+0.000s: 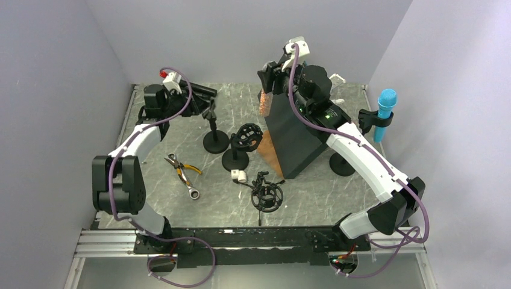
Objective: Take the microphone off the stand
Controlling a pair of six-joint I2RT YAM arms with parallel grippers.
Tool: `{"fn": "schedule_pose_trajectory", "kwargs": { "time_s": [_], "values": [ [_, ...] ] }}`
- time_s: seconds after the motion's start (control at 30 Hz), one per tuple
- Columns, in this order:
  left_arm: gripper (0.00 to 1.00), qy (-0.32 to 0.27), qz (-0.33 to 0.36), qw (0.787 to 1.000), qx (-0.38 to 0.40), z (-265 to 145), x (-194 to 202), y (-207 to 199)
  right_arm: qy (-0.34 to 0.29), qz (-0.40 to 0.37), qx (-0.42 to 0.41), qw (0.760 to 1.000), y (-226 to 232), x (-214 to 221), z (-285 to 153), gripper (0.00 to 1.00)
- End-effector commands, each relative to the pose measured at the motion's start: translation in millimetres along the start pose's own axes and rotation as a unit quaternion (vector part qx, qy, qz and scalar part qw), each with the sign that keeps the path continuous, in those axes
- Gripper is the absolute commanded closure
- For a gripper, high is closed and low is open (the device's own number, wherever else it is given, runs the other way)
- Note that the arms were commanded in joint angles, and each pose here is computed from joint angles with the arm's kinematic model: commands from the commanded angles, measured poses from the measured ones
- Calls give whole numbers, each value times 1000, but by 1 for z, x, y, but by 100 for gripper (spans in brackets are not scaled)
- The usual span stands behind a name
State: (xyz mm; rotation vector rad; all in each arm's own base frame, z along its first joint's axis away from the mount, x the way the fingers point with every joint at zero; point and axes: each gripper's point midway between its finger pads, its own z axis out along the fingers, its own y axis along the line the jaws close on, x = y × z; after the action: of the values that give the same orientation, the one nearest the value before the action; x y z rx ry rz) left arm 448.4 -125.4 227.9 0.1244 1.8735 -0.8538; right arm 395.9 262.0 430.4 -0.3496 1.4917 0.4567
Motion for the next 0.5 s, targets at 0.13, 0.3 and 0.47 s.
{"fn": "schedule_pose_trajectory", "kwargs": {
  "time_s": [0.13,0.3,0.47],
  "values": [
    [30,28,-12,999,-40,5,17,23,-56,10,-9,998,3,-38,-15,100],
    [21,-6,27,999,-46,-6,-37,2,-59,9,-13,998,4,-43,-15,100],
    [18,-61,76,995,-22,-30,-92,-52,-60,14,-19,998,7,-47,-15,100]
  ]
}}
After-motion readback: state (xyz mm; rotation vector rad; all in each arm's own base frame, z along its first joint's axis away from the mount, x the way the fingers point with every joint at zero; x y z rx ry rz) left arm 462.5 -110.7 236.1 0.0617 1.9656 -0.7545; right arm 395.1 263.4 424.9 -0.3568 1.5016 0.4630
